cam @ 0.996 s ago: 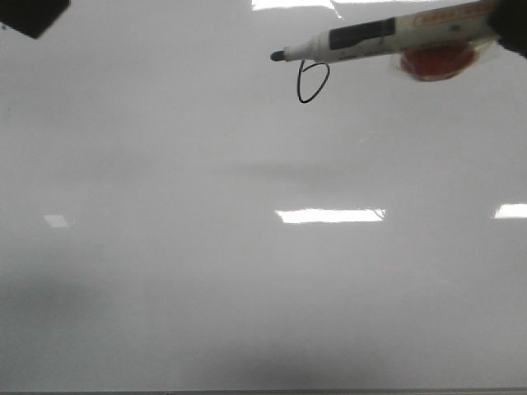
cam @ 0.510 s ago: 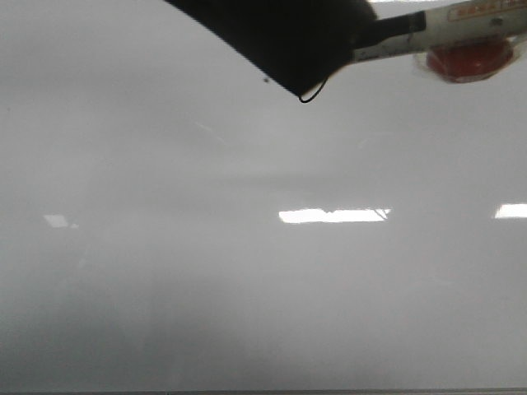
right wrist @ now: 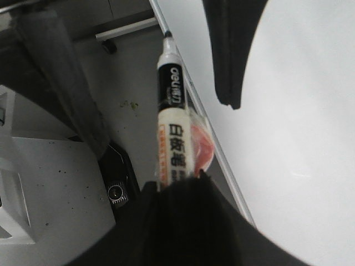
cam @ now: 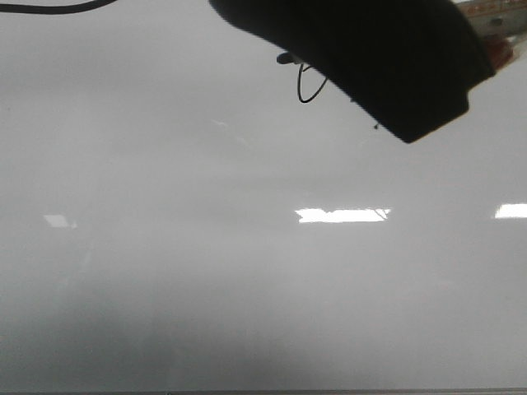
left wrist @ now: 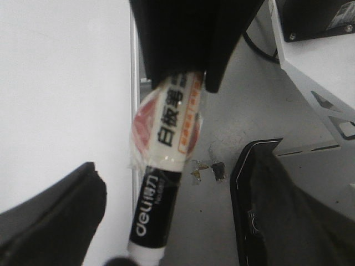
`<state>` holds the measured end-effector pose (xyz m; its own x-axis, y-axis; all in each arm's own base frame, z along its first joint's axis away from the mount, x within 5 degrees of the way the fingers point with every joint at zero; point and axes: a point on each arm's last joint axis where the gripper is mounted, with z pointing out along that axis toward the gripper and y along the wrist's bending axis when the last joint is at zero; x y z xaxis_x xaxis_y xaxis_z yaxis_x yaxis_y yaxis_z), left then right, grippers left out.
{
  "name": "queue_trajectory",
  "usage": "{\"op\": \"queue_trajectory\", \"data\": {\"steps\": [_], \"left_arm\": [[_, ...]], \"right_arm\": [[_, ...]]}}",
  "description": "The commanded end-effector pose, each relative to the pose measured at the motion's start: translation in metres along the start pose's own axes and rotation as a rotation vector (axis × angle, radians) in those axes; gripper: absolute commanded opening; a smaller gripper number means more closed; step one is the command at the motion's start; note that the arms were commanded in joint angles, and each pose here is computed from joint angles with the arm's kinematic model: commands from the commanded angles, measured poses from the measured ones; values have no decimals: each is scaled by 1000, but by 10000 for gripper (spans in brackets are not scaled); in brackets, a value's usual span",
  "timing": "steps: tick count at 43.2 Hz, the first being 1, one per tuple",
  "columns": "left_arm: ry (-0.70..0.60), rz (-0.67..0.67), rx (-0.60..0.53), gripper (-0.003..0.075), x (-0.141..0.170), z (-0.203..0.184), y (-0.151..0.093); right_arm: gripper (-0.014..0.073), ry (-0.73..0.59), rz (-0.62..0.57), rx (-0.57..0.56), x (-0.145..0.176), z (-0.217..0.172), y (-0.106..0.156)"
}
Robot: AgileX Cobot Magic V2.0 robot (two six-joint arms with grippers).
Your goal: Write number 6 on whiteboard
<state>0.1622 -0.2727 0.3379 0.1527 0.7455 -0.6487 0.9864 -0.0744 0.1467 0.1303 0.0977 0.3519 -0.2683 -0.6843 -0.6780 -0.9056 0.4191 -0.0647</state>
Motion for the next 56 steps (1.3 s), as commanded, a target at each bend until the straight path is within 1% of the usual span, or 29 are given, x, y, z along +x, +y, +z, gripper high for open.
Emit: {"op": "queue_trajectory", "data": {"steps": [1, 10, 14, 19, 23, 26, 29, 32, 36, 38, 40, 41, 44, 46, 49, 52, 56], "left_arm": [[-85, 11, -28, 445, -15, -18, -3], [-70, 19, -23, 278, -13, -18, -3], [-66, 23, -26, 215, -13, -18, -3], [-66, 23, -26, 161, -13, -18, -3], [-65, 23, -26, 125, -13, -18, -3], [-61, 27, -29, 106, -12, -17, -2], [-59, 30, -31, 90, -12, -17, -2], [-49, 35, -38, 80, -11, -17, -2], [-11, 20, -70, 80, -8, -18, 1], [23, -2, -107, 80, -5, -21, 4], [57, -19, -155, 80, -1, -25, 6], [65, -38, -171, 80, -1, -27, 7], [124, -86, -271, 80, 5, -37, 12], [166, -103, -341, 80, 10, -45, 15], [225, -165, -448, 80, 16, -57, 20], [288, -254, -551, 80, 26, -71, 25], [364, -415, -680, 80, 46, -94, 34]], "right_arm": [[-58, -84, -9, 24, -10, -9, 1], [-58, -84, -9, 24, -10, -9, 1], [-58, -83, -9, 23, -9, -9, 2], [-52, -84, -9, 24, -10, -9, 1], [-6, -84, -9, 24, -10, -9, 1], [80, -84, -9, 24, -10, -9, 1], [200, -84, -9, 24, -10, -9, 1], [350, -84, -9, 24, -10, -9, 1], [501, -61, -12, 28, -7, -10, 0], [554, -42, -6, 54, -5, -14, -1], [578, -36, 21, 92, -3, -19, -3], [583, -36, 37, 119, -1, -21, -4], [582, -37, 88, 185, 2, -27, -9], [582, -39, 111, 215, 4, -31, -11], [582, -45, 140, 242, 7, -34, -13], [582, -45, 151, 251, 8, -35, -14], [582, -44, 153, 252, 8, -35, -15]]}}
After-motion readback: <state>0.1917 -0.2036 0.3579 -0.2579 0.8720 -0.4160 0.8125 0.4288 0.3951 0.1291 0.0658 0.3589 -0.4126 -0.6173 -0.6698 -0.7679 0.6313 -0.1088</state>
